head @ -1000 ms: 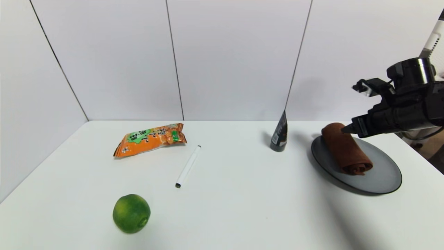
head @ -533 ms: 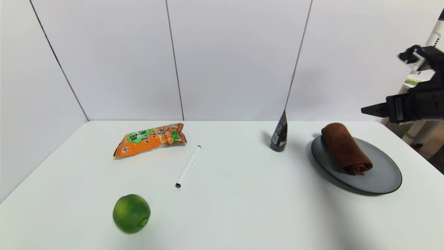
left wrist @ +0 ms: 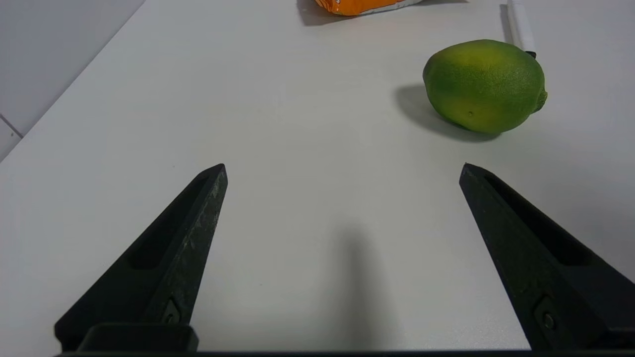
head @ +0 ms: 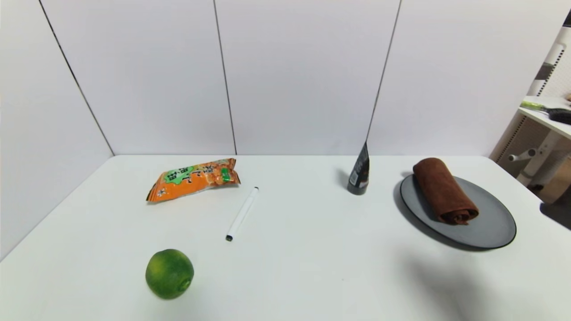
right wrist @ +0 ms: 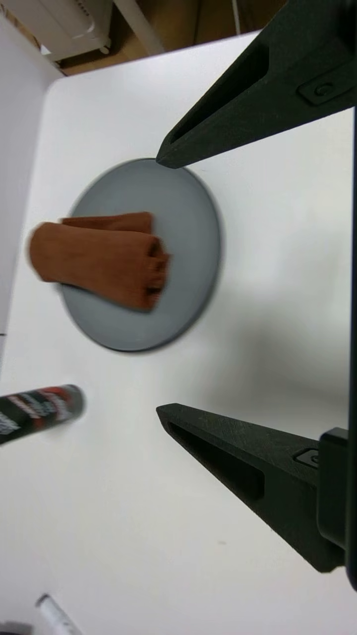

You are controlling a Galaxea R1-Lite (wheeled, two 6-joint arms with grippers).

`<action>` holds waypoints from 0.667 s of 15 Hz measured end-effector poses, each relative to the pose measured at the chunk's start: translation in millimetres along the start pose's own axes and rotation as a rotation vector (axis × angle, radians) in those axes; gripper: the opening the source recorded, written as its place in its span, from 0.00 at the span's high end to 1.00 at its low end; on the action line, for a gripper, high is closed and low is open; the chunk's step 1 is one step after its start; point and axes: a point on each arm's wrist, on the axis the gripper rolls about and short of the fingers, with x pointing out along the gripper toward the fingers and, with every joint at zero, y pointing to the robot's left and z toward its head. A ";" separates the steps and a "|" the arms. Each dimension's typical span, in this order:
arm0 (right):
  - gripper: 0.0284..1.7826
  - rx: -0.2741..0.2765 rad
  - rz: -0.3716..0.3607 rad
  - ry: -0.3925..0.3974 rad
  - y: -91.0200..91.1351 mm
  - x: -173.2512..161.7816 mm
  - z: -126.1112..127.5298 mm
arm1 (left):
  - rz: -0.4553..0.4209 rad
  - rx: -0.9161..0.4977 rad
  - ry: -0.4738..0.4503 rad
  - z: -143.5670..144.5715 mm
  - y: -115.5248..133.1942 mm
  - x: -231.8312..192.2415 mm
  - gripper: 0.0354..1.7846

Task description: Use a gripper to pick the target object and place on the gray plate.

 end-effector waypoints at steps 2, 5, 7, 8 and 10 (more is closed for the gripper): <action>0.07 0.002 0.004 0.002 6.4 -20.2 -46.5 | 0.000 0.000 0.000 0.2 0.0 -0.1 0.06; 0.06 0.000 -0.013 -0.038 14.9 -40.2 -109.9 | 0.000 0.000 0.000 0.2 0.0 -0.1 0.06; 0.06 0.005 -0.041 -0.074 19.4 -42.3 -147.7 | 0.000 0.000 0.000 0.2 0.0 -0.1 0.06; 0.05 0.013 -0.066 -0.110 20.8 -43.0 -161.6 | 0.000 0.000 0.000 0.2 0.0 -0.1 0.06; 0.05 0.040 -0.103 -0.174 22.2 -43.9 -176.7 | 0.000 0.000 -0.001 0.2 0.0 -0.1 0.06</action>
